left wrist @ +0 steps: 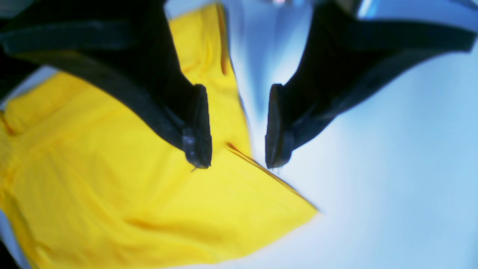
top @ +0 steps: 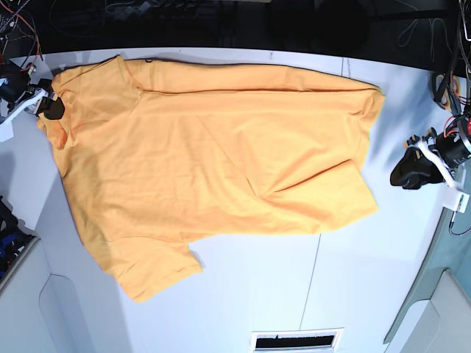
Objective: Layout the t-shirt on the table in an organized manner, then fold the t-shirt properly
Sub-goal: 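Release the shirt corner from the left gripper and lift it away, then move the left gripper to the shirt hem corner and grasp it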
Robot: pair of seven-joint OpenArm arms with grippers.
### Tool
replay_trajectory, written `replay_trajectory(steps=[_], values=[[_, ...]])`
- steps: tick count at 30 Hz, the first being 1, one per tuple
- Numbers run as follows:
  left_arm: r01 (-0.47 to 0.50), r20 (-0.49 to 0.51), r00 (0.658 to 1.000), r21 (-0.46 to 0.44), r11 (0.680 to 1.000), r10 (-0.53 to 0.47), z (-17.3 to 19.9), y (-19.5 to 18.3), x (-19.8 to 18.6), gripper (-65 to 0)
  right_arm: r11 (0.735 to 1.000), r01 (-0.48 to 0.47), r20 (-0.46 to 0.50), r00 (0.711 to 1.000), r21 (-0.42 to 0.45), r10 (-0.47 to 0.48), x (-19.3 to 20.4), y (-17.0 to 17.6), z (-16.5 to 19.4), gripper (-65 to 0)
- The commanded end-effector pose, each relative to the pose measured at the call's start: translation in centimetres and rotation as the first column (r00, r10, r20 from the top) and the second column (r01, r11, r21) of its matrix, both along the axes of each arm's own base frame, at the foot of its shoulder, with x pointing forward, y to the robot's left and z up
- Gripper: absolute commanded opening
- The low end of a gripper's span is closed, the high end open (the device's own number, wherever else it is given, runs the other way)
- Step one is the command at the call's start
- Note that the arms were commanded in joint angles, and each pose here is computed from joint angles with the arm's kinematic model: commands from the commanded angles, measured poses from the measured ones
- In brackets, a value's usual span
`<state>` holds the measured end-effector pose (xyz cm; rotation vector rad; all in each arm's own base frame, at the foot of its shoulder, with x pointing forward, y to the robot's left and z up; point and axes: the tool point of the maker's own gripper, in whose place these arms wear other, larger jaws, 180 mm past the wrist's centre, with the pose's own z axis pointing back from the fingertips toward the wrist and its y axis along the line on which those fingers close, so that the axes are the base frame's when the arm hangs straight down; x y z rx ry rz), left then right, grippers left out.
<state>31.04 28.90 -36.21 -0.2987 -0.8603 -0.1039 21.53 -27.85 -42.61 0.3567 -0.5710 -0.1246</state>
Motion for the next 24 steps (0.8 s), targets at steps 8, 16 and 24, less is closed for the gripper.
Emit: replay_trajectory(steps=[8,16,24], values=[[-0.157,-0.038,0.987,-0.042,0.987,0.156,-3.3,-0.3,6.9,-37.6,0.999,-0.01,0.009,1.0,-0.037,0.01,0.4,-0.9,0.8,-45.7],[-0.26,-0.175,0.955,-0.105,0.96,0.24,-7.2,-0.3,8.9,-37.6,0.998,-0.015,-0.03,0.999,-0.054,0.013,-0.7,-1.2,0.1,-45.7],[-0.226,-0.171,0.964,-0.109,0.968,0.206,-7.9,-2.5,9.1,-59.6,0.999,-0.011,-0.018,1.0,-0.051,0.01,-0.5,-1.1,0.2,-45.7]])
